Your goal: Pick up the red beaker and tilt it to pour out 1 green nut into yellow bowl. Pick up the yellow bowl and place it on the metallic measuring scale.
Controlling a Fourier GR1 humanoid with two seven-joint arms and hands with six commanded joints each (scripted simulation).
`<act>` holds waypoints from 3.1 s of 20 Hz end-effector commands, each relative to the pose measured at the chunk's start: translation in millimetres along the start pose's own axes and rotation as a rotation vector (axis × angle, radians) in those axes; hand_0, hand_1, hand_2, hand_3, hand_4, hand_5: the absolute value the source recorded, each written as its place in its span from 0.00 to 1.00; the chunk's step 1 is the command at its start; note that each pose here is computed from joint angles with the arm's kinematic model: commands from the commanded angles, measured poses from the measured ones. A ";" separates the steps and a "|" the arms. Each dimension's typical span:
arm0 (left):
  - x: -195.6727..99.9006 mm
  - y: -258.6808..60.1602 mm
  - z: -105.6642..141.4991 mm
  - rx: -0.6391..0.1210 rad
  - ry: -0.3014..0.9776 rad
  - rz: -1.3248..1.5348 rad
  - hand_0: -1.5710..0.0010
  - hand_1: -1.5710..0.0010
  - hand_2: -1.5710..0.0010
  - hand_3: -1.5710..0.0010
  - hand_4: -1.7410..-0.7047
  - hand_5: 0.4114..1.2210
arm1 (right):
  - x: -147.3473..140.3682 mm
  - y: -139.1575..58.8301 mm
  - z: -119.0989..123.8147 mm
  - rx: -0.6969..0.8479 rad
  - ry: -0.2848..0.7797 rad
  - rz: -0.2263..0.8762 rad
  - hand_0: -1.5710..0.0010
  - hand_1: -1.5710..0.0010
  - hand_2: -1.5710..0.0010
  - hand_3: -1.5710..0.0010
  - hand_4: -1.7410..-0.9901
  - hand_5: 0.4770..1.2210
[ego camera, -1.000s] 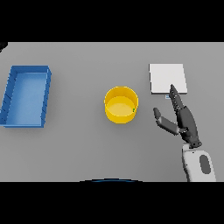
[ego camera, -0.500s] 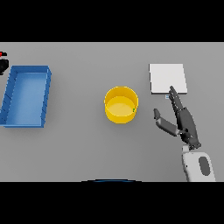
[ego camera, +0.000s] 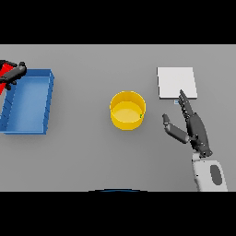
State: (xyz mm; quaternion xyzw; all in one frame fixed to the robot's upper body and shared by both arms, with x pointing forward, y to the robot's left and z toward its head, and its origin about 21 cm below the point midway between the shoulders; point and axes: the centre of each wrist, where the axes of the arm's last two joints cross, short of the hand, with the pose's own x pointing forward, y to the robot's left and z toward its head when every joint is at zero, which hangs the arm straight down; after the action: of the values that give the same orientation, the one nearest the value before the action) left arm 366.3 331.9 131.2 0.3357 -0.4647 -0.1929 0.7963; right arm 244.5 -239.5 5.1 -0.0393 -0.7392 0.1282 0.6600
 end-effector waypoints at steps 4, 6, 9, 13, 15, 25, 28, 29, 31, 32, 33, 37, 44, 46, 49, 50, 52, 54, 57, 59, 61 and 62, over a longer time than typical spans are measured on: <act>2.2 -0.7 2.4 -0.050 0.016 -0.083 0.74 0.78 0.81 0.88 0.90 0.32 | -1.6 -2.3 -1.0 -0.006 0.014 0.016 1.00 1.00 1.00 1.00 0.57 0.33; 2.3 -3.0 2.2 -0.062 0.027 -0.111 0.84 0.86 0.88 0.92 0.92 0.30 | 0.5 -1.3 -1.7 -0.003 -0.007 0.016 1.00 1.00 1.00 1.00 0.57 0.33; 0.9 -4.8 1.1 -0.058 0.029 -0.138 0.92 0.93 0.94 0.96 0.95 0.30 | 0.5 -0.8 -1.8 -0.004 0.002 0.035 1.00 1.00 1.00 1.00 0.58 0.32; -2.3 -9.9 -3.5 -0.023 -0.006 -0.123 0.97 0.97 0.97 0.98 0.98 0.31 | 2.5 1.0 -3.1 0.005 0.017 0.033 1.00 1.00 1.00 1.00 0.62 0.31; -0.1 -10.6 -1.7 -0.007 -0.027 -0.109 0.98 0.98 0.98 0.99 0.98 0.32 | 11.3 4.1 -7.9 -0.003 0.025 0.141 1.00 1.00 1.00 1.00 0.64 0.27; 1.7 -14.0 4.8 -0.006 -0.071 -0.063 1.00 1.00 1.00 1.00 0.96 0.37 | 56.7 11.9 -65.6 0.453 -0.155 0.607 1.00 1.00 1.00 1.00 0.66 0.22; 1.0 -11.3 4.5 -0.012 -0.068 -0.060 1.00 1.00 1.00 1.00 0.96 0.37 | 67.2 20.2 -77.5 0.565 -0.203 0.770 1.00 1.00 1.00 1.00 0.68 0.19; -0.1 -16.5 4.1 -0.016 -0.069 -0.064 1.00 1.00 1.00 1.00 0.96 0.37 | 68.0 24.2 -81.7 0.603 -0.205 0.807 1.00 1.00 1.00 1.00 0.68 0.19; -2.6 -15.1 1.0 -0.014 -0.070 -0.055 1.00 1.00 1.00 1.00 0.95 0.37 | 75.4 27.6 -86.4 0.677 -0.247 0.867 1.00 1.00 1.00 1.00 0.67 0.19; 0.6 -13.4 1.0 -0.012 -0.075 -0.055 1.00 1.00 1.00 1.00 0.95 0.38 | 77.5 29.6 -89.8 0.707 -0.250 0.898 1.00 1.00 1.00 1.00 0.68 0.20; -0.2 -11.9 -0.3 -0.014 -0.081 -0.051 1.00 1.00 1.00 1.00 0.95 0.38 | 77.1 33.8 -94.1 0.744 -0.239 0.932 1.00 1.00 1.00 1.00 0.69 0.21; -5.4 -12.5 1.3 -0.019 -0.090 -0.017 1.00 1.00 1.00 1.00 0.93 0.38 | 80.2 42.1 -102.6 0.828 -0.242 1.010 1.00 1.00 1.00 1.00 0.70 0.23; -0.3 -12.9 -0.4 -0.025 -0.091 -0.002 1.00 1.00 1.00 1.00 0.91 0.39 | 68.8 57.1 -111.5 0.934 -0.240 1.065 1.00 1.00 1.00 1.00 0.66 0.25; -3.7 -11.7 -1.0 -0.019 -0.104 -0.001 1.00 1.00 1.00 1.00 0.91 0.39 | 61.7 54.9 -112.3 0.960 -0.224 1.088 1.00 1.00 1.00 1.00 0.65 0.26; -1.0 -10.7 -2.0 -0.020 -0.093 -0.001 1.00 1.00 1.00 1.00 0.91 0.39 | 54.8 66.2 -113.5 1.007 -0.202 1.096 1.00 1.00 1.00 1.00 0.62 0.28; -2.9 -11.8 -2.1 -0.025 -0.090 -0.003 1.00 1.00 1.00 1.00 0.91 0.39 | 53.4 64.0 -113.8 1.017 -0.197 1.097 1.00 1.00 1.00 1.00 0.62 0.29; -0.7 -10.5 -2.7 -0.025 -0.095 -0.007 1.00 1.00 1.00 1.00 0.92 0.39 | 53.5 65.0 -118.6 1.020 -0.181 1.104 1.00 1.00 1.00 1.00 0.62 0.30; -3.0 -14.6 1.3 -0.025 -0.092 -0.014 1.00 1.00 1.00 1.00 0.92 0.39 | 48.6 68.0 -117.3 1.040 -0.182 1.097 1.00 1.00 1.00 1.00 0.61 0.31; -3.3 -10.8 4.0 -0.019 -0.102 -0.012 1.00 1.00 1.00 1.00 0.91 0.39 | 47.6 71.4 -119.9 1.041 -0.208 1.086 1.00 1.00 0.99 0.97 0.60 0.33; -0.7 -13.8 5.8 -0.019 -0.102 -0.012 1.00 1.00 1.00 1.00 0.91 0.40 | 46.6 72.5 -121.2 1.030 -0.195 1.072 1.00 1.00 0.97 0.94 0.58 0.39; -0.2 -14.9 5.9 -0.025 -0.100 -0.010 1.00 1.00 1.00 1.00 0.91 0.39 | 43.9 72.0 -119.7 1.033 -0.176 1.071 0.96 0.96 0.91 0.89 0.50 0.49; 1.6 -16.0 6.4 -0.025 -0.104 -0.003 1.00 1.00 1.00 1.00 0.91 0.39 | 46.2 72.3 -119.5 1.036 -0.182 1.070 0.89 0.91 0.87 0.84 0.46 0.53</act>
State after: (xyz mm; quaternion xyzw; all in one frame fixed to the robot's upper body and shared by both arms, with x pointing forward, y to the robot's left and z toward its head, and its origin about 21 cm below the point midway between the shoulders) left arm 361.6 317.4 123.0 0.3155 -0.5028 -0.2173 0.7749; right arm 348.5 -142.7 43.8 -0.0663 -0.5161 0.7660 0.3775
